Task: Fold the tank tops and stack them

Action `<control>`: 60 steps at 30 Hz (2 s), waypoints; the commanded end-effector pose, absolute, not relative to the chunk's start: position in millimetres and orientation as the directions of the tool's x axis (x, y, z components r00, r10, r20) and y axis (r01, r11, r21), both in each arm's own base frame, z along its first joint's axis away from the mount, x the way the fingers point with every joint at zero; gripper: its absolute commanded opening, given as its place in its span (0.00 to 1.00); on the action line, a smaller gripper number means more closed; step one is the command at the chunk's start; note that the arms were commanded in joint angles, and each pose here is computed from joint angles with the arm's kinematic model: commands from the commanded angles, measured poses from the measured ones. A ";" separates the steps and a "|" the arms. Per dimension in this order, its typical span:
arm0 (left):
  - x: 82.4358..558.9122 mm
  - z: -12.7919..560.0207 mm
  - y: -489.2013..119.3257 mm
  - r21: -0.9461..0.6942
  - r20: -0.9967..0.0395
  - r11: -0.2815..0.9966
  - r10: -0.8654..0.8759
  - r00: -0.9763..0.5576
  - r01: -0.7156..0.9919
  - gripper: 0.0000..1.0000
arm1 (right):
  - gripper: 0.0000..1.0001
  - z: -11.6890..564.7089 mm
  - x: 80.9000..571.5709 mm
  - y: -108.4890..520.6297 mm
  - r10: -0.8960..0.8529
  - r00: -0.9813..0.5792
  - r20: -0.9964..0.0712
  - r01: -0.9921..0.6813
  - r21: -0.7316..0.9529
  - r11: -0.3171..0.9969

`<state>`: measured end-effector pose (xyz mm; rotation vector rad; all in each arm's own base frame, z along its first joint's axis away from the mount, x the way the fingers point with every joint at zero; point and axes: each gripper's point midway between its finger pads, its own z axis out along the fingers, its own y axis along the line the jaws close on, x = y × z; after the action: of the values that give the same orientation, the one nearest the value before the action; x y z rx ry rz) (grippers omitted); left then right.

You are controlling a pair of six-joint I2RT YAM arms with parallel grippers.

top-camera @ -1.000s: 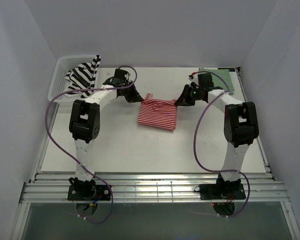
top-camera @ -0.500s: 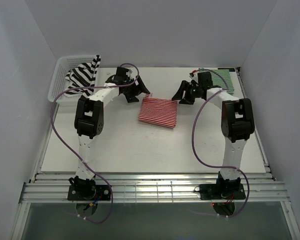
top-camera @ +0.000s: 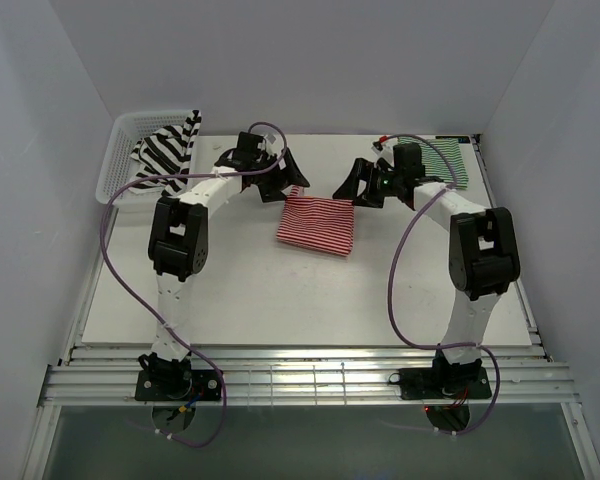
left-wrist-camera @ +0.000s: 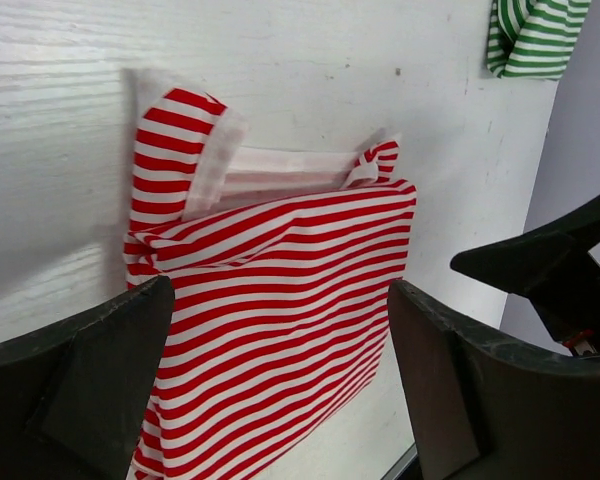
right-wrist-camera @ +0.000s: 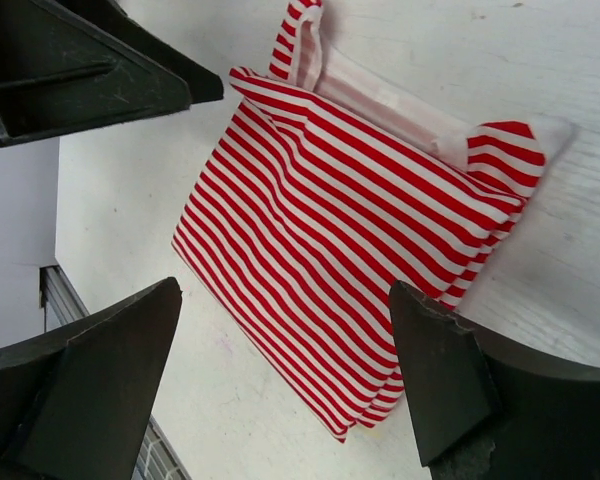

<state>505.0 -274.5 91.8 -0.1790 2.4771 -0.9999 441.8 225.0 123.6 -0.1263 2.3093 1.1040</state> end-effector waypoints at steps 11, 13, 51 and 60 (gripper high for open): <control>537.7 71.5 -293.3 -0.698 -0.401 0.711 -0.290 -0.869 0.084 0.98 | 0.90 88.4 499.0 247.5 0.130 -0.777 -0.616 -0.398 0.641 0.657; 548.9 57.3 -288.5 -0.674 -0.412 0.737 -0.318 -0.854 0.050 0.98 | 0.90 71.2 512.1 246.2 0.128 -0.774 -0.620 -0.386 0.623 0.681; 432.5 99.1 -297.5 -0.676 -0.399 0.727 -0.225 -0.889 0.119 0.98 | 0.90 97.0 405.5 265.2 0.011 -0.791 -0.611 -0.471 0.621 0.626; 424.0 27.3 -268.9 -0.564 -0.305 0.825 -0.231 -0.924 -0.020 0.98 | 0.90 28.5 400.8 244.5 0.021 -0.870 -0.493 -0.326 0.606 0.726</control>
<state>428.0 -289.9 50.7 -0.1363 2.5807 -0.9444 404.0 257.1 53.1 -0.2885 2.3915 1.0515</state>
